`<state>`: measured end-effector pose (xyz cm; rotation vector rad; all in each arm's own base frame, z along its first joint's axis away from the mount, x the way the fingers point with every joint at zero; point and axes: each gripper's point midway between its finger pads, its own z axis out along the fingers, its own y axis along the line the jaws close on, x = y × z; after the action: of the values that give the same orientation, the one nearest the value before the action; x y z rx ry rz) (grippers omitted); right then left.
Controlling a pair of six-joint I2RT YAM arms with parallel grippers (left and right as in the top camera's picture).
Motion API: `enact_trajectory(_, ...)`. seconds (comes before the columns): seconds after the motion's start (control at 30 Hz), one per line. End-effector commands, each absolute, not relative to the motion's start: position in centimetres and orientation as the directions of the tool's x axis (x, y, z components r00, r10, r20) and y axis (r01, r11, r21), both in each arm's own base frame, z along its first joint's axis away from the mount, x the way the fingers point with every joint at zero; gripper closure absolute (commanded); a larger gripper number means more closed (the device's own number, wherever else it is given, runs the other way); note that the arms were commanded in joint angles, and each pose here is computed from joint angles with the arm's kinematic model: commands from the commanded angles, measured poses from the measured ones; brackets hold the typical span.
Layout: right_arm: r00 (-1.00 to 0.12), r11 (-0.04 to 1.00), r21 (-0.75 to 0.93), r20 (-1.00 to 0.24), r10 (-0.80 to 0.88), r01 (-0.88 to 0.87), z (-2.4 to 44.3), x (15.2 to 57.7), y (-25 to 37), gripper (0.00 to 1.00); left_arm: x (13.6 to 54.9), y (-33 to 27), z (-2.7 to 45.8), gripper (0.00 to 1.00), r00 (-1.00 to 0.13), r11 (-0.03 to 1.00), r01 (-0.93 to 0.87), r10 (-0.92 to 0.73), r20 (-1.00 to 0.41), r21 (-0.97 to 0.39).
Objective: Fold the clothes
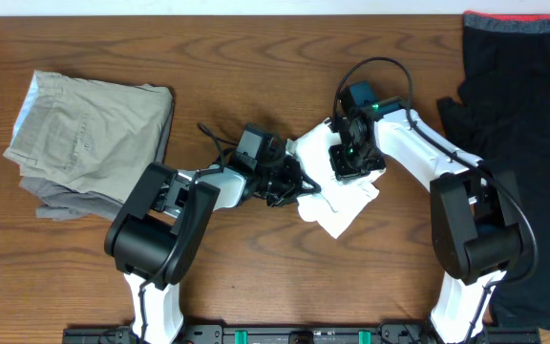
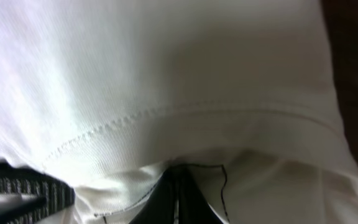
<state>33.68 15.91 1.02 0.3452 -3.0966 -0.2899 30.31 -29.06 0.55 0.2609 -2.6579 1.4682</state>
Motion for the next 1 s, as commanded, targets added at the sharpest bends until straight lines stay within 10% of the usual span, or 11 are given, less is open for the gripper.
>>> enact_trajectory(0.0, -0.977, 0.959, 0.197, 0.017, -0.212, -0.205, 1.2, 33.2, 15.5, 0.97, 31.0, -27.2, -1.3, 0.94, -0.978, 0.547, -0.205, -0.144, 0.15, -0.811)
enact_trajectory(0.53, -0.93, 0.932, 0.261, -0.33, -0.159, -0.252, 15.9, 33.7, 15.5, 0.9, 38.4, -17.1, 14.4, 0.94, -0.906, 0.458, 0.133, -0.304, -0.295, -0.879)
enact_trajectory(0.97, -0.951, 0.932, 0.302, -0.291, -0.108, -0.198, 16.0, 32.9, 15.7, 0.91, 41.8, -1.7, 27.8, 0.94, -0.64, 0.494, 0.407, -0.446, -0.626, -0.768)
